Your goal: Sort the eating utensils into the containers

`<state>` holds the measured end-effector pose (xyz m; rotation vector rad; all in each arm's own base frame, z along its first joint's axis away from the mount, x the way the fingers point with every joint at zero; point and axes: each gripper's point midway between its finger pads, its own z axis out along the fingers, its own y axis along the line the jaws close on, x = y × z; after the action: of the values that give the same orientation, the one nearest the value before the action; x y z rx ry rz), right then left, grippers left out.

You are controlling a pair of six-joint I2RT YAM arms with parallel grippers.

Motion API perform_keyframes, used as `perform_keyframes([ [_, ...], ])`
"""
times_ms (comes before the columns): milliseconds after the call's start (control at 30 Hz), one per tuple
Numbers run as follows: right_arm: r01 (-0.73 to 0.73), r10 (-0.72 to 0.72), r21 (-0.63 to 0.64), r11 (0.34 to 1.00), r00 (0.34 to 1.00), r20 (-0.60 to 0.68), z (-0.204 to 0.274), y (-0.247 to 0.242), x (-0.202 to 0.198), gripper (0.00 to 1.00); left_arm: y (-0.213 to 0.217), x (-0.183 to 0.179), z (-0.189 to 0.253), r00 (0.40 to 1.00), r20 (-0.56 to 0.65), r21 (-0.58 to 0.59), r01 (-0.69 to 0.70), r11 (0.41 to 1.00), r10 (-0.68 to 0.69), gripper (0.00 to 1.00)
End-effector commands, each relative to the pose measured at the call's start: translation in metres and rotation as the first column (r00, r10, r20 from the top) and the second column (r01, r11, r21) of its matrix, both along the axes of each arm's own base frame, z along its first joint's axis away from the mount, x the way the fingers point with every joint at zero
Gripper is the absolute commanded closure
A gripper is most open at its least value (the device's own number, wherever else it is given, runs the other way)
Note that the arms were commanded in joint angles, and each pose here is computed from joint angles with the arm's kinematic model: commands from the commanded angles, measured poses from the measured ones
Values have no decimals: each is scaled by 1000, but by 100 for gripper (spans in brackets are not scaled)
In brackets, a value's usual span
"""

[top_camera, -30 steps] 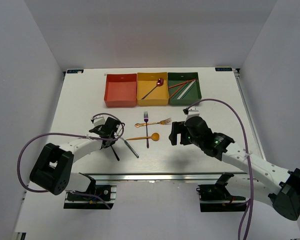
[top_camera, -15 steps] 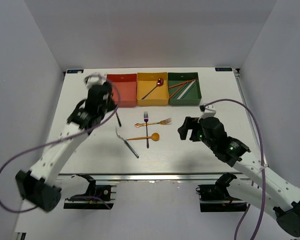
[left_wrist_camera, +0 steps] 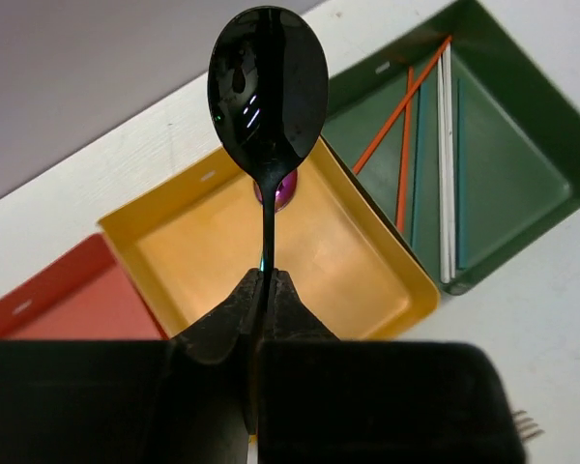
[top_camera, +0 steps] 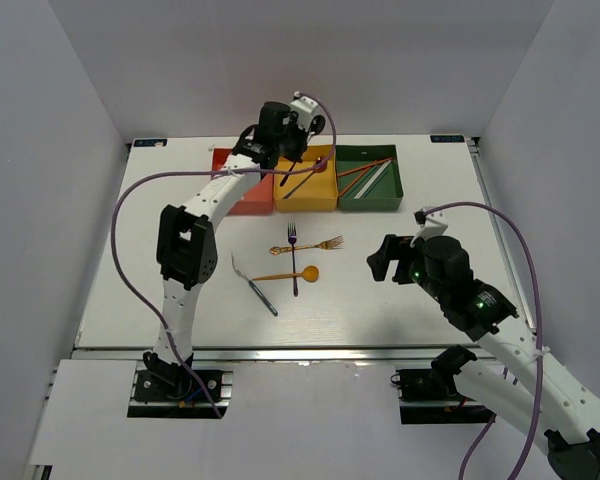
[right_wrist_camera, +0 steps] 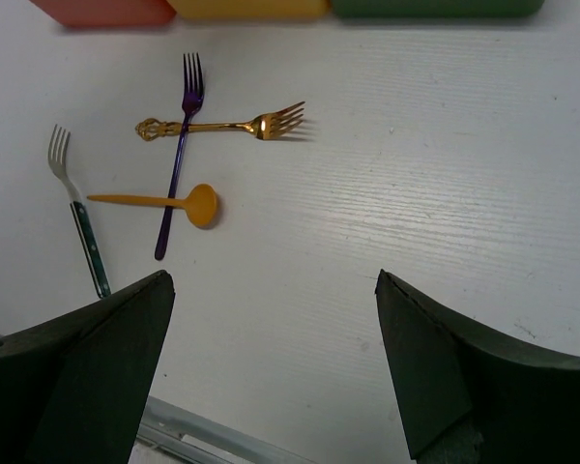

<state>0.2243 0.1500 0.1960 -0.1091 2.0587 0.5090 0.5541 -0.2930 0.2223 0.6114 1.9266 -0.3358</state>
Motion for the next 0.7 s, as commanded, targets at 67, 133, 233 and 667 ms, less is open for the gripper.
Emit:
perform_keyframes([
  [67, -63, 63, -7, 998, 998, 6, 3, 4, -7, 11, -28, 20, 14, 969, 182, 15, 167, 986, -167, 100],
  [133, -71, 71, -3, 997, 997, 6, 1, 3, -10, 11, -27, 25, -3, 973, 173, 25, 150, 988, -152, 97],
  [233, -87, 87, -3, 996, 996, 8, 0, 5, -12, 11, -27, 29, -27, 977, 160, 31, 136, 990, -140, 92],
  [667, -85, 85, -26, 996, 996, 11, 2, 1, -13, 11, -4, 31, -10, 982, 187, 48, 15, 999, -24, 2],
])
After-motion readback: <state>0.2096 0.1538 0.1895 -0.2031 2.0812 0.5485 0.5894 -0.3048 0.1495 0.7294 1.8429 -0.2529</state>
